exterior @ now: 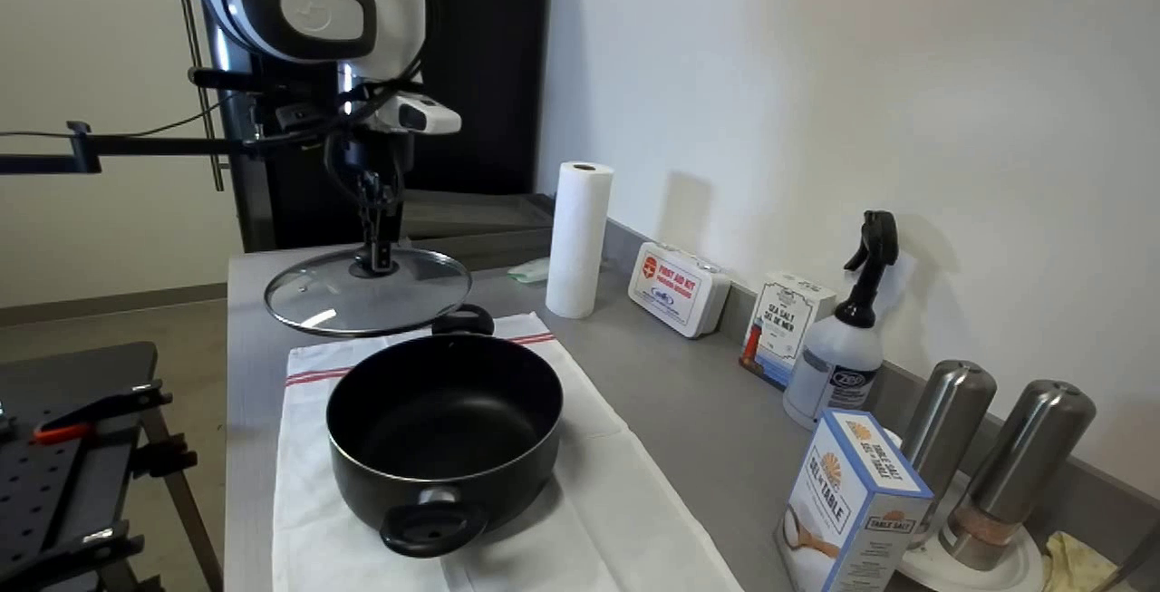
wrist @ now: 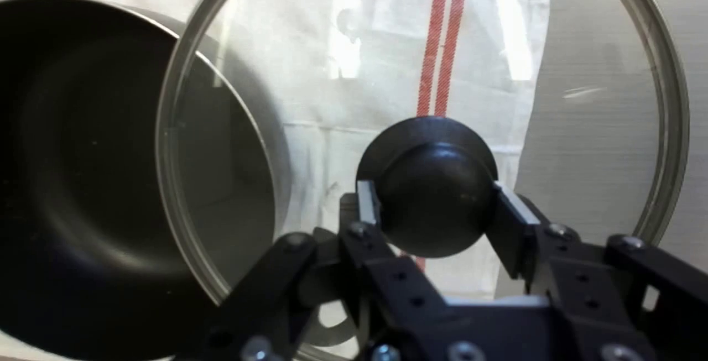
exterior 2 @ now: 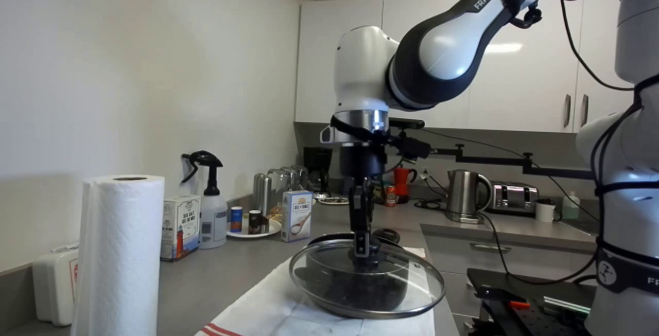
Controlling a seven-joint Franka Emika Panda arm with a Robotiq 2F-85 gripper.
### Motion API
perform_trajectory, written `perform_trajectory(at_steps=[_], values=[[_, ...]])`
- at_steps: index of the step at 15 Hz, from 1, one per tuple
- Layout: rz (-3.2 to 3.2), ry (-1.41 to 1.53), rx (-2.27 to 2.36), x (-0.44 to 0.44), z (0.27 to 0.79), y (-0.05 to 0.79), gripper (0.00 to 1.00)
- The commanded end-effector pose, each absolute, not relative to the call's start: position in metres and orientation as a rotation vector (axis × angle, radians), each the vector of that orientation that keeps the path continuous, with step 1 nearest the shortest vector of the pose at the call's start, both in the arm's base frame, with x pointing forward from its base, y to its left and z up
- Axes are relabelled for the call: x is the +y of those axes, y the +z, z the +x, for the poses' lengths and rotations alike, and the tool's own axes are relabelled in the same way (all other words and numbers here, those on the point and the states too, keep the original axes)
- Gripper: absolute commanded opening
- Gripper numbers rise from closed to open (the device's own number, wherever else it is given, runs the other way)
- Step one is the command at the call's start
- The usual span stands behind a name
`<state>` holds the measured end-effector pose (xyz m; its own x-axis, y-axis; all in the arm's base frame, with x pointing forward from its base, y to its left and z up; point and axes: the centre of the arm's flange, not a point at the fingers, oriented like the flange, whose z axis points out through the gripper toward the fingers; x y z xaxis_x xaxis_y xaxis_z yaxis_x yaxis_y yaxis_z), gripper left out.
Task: Put the glass lid on the pot
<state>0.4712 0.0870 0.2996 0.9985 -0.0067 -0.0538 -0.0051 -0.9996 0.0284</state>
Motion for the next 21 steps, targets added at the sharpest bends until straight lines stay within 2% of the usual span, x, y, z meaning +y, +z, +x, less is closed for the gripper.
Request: perform_trajectory(at_steps=[1, 13, 21], values=[[3.098, -0.061, -0.162, 0.047, 0.482, 0.321, 0.25], [3.041, -0.035, -0.558, -0.066, 0.51, 0.318, 0.25], [3.015, -0.051, -0.727, -0.106, 0.512, 0.3, 0.25]])
